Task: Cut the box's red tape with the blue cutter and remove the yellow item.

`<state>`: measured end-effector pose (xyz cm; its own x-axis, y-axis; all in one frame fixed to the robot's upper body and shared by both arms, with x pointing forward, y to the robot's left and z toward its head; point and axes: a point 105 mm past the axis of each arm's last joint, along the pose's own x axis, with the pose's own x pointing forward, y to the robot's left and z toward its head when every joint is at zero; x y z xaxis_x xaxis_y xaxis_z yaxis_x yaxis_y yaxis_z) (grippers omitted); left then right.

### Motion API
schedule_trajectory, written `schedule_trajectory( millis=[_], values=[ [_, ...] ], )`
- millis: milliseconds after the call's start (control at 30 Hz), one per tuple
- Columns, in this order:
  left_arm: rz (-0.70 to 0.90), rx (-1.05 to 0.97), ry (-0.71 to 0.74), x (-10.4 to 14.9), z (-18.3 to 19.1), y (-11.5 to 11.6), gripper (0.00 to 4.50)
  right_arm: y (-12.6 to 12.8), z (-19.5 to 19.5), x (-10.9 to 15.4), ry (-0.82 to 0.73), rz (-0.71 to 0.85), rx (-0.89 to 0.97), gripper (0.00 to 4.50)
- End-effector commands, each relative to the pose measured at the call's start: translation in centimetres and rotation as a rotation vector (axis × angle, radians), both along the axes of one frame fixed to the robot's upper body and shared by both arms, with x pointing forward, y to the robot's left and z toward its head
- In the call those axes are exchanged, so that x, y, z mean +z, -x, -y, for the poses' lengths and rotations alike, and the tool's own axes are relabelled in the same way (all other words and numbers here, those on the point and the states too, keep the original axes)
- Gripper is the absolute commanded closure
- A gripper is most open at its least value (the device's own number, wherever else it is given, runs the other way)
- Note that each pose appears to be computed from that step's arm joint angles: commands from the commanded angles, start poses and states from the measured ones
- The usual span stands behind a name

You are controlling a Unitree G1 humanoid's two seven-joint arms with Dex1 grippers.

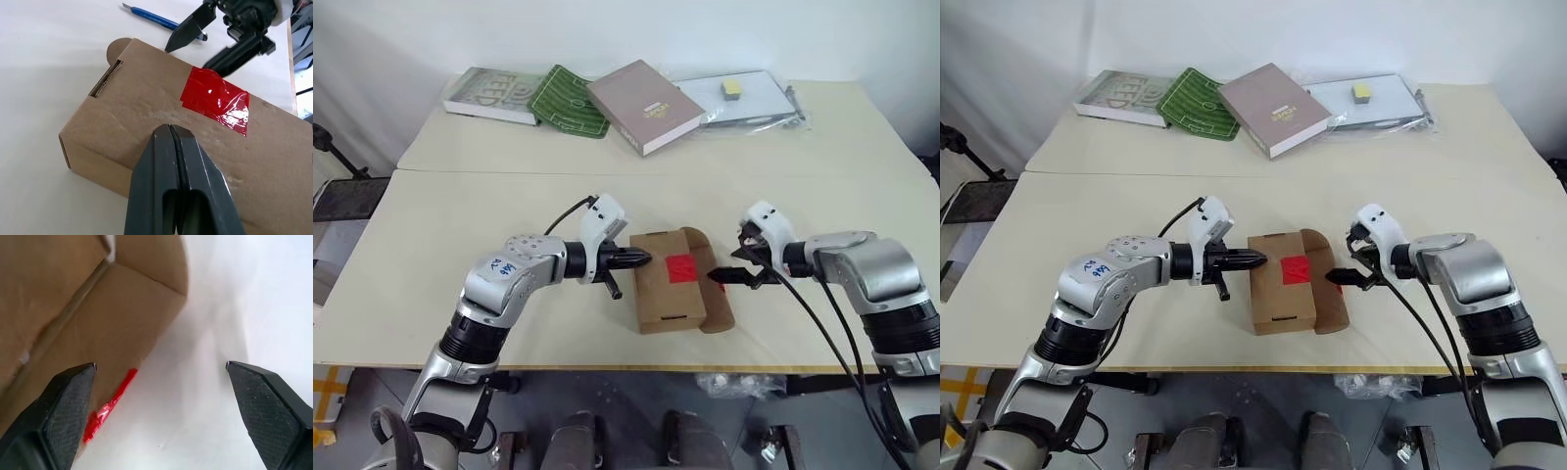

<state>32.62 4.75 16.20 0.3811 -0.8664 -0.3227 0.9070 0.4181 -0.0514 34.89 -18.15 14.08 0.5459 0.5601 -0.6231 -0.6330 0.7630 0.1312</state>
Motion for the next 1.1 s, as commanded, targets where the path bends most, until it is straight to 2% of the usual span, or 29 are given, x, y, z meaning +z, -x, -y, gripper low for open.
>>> schedule_trajectory(
  millis=[33, 267, 600, 700, 1067, 1100],
  values=[
    [-0.028, 0.006, -0.040, -1.2, -0.1, 0.0, 4.50, 0.3, -0.8, 0.3, -0.181, -0.129, -0.040, 0.06],
    [-0.022, -0.025, -0.058, -1.2, 0.1, -0.1, 4.50, -0.3, -2.3, 0.2, -0.338, -0.239, -0.060, 0.06],
    [-0.014, -0.050, -0.068, -1.1, 0.3, -0.2, 4.50, -0.7, -4.2, 0.2, -0.376, -0.287, -0.028, 0.06],
    [-0.012, -0.051, -0.069, -1.1, 0.4, -0.3, 4.50, -0.7, -4.2, 0.0, -0.365, -0.296, -0.037, 0.66],
    [-0.011, -0.051, -0.071, -1.2, 0.2, -0.3, 4.50, 0.0, -3.9, 1.7, -0.338, -0.261, -0.059, 4.39],
    [-0.012, -0.052, -0.071, -1.3, 0.2, -0.3, 4.50, 0.1, -3.9, 1.8, -0.330, -0.259, -0.067, 4.46]
  ],
)
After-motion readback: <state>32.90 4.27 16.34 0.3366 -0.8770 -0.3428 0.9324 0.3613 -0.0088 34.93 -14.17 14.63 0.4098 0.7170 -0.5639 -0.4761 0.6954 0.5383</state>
